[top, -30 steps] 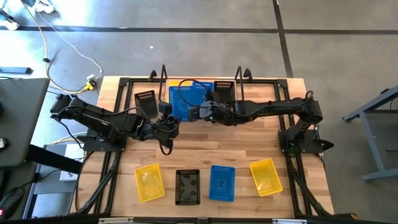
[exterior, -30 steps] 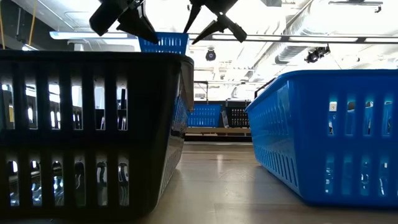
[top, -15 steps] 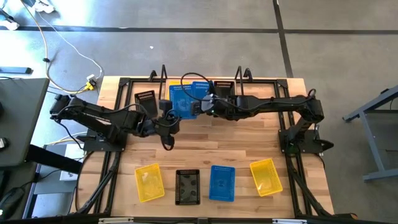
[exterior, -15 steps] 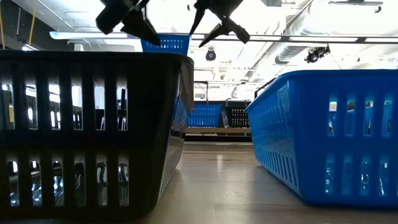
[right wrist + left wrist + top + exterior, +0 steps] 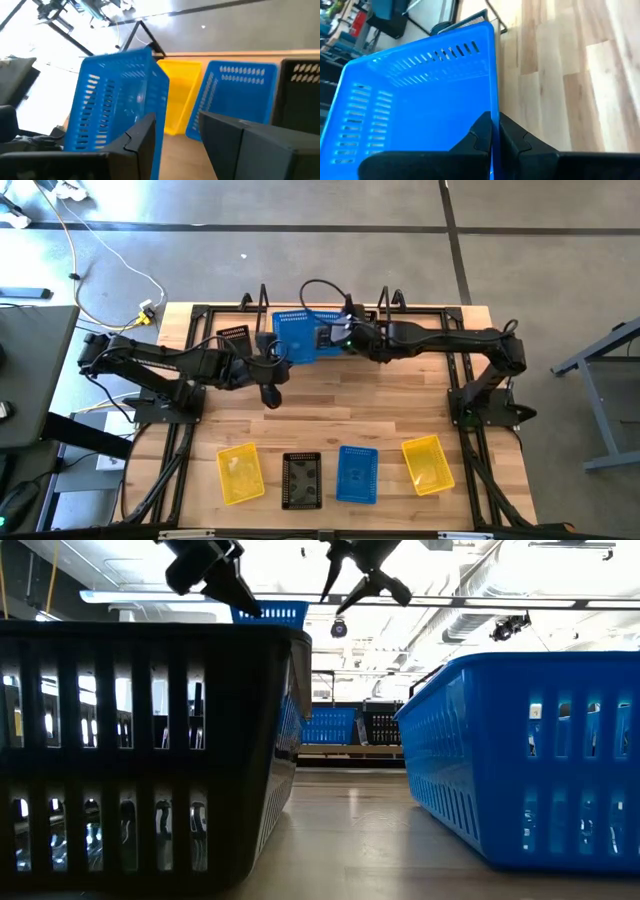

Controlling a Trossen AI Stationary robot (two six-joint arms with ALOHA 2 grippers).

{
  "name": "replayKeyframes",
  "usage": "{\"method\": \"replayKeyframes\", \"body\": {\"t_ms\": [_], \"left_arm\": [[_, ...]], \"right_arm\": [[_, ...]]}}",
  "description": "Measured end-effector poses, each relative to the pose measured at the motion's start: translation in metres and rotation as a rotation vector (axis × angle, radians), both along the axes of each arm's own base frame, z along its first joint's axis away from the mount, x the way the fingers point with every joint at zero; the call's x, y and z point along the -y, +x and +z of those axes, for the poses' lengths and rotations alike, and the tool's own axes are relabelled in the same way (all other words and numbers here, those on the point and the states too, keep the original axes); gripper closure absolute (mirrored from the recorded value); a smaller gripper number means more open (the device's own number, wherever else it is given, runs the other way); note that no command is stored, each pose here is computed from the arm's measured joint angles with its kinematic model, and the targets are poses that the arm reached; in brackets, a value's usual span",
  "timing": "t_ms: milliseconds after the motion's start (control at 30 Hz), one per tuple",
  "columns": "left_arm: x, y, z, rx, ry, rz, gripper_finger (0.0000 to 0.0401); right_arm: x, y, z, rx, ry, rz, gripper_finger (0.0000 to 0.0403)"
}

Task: Stack baskets on shelf by color
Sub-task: Stack the top blue basket on top of the blue basket on the shelf

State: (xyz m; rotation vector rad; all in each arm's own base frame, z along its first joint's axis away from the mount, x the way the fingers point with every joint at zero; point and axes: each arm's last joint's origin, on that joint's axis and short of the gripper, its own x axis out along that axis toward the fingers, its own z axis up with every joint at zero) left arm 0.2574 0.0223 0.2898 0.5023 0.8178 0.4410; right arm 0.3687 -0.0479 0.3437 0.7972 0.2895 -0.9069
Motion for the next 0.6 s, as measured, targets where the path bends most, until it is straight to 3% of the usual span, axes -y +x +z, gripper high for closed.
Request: {"method": "replayKeyframes", "body": {"t_ms": [300,600], "left_arm": [[-0.015,0.007,0.009,0.089,0.021,-0.054,0.0401],[-0.045,0.007,0.015,0.188,-0.066,-0.092,0.0401]], "right_arm": [[0.02,-0.016,0.016,-0.059,-0.071,0.066,0.0268],[0.043,-0.036,0.034,-0.098,-0.164,0.099,0.0268]]}}
